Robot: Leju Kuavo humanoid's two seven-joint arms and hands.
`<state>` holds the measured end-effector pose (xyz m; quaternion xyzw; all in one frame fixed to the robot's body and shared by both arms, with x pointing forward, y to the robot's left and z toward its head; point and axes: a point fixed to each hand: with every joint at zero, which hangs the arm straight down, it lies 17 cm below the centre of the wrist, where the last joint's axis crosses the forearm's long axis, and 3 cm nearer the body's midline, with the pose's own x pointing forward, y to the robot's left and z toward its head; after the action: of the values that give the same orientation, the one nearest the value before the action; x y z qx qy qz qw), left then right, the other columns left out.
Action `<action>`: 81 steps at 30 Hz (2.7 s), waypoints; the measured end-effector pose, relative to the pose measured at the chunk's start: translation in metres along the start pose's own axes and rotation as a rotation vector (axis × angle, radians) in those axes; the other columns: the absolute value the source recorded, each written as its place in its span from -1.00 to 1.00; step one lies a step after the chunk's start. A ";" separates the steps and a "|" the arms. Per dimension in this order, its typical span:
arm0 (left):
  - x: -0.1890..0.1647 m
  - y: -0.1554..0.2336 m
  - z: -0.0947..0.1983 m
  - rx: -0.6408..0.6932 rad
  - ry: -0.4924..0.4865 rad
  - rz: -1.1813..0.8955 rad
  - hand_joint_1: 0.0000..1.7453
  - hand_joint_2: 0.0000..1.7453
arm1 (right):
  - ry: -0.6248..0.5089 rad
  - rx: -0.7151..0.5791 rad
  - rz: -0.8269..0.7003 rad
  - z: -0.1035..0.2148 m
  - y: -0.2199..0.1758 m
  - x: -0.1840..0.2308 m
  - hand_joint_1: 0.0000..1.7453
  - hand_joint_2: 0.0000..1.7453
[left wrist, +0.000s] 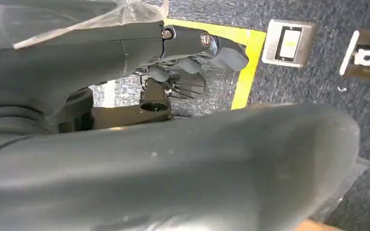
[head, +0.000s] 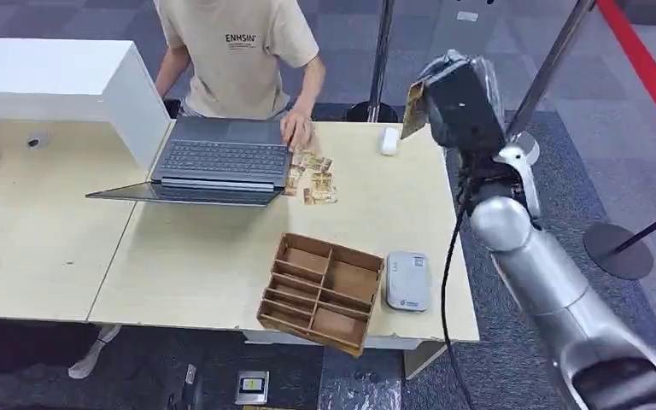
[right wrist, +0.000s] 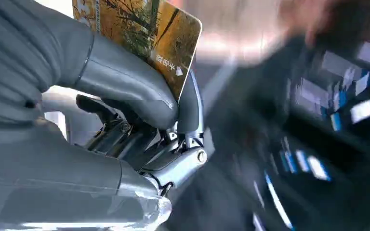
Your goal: Pass the card to the sensor for recognition and then transmit it.
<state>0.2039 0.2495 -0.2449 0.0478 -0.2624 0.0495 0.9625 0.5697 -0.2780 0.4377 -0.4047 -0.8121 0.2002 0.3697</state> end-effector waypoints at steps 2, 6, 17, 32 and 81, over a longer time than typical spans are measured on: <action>0.006 -0.005 -0.001 -0.011 -0.008 -0.007 -1.00 -1.00 | -0.059 -0.018 0.192 -0.013 0.001 0.017 1.00 1.00; 0.015 -0.009 -0.002 -0.022 -0.016 -0.011 -1.00 -1.00 | -0.185 0.017 0.557 -0.024 0.029 0.040 1.00 1.00; 0.015 -0.012 -0.002 -0.036 -0.015 -0.042 -1.00 -1.00 | -0.250 0.016 0.807 -0.019 0.061 0.035 1.00 1.00; 0.013 -0.017 -0.001 -0.047 -0.010 -0.073 -1.00 -1.00 | -0.201 0.065 0.801 0.000 0.074 0.001 1.00 1.00; -0.024 0.019 0.006 0.042 -0.015 0.041 -1.00 -1.00 | 0.318 -0.138 -0.722 0.192 0.044 -0.018 -1.00 1.00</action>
<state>0.1780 0.2660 -0.2504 0.0627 -0.2694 0.0745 0.9581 0.4527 -0.2716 0.2782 -0.1432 -0.8463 -0.0626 0.5093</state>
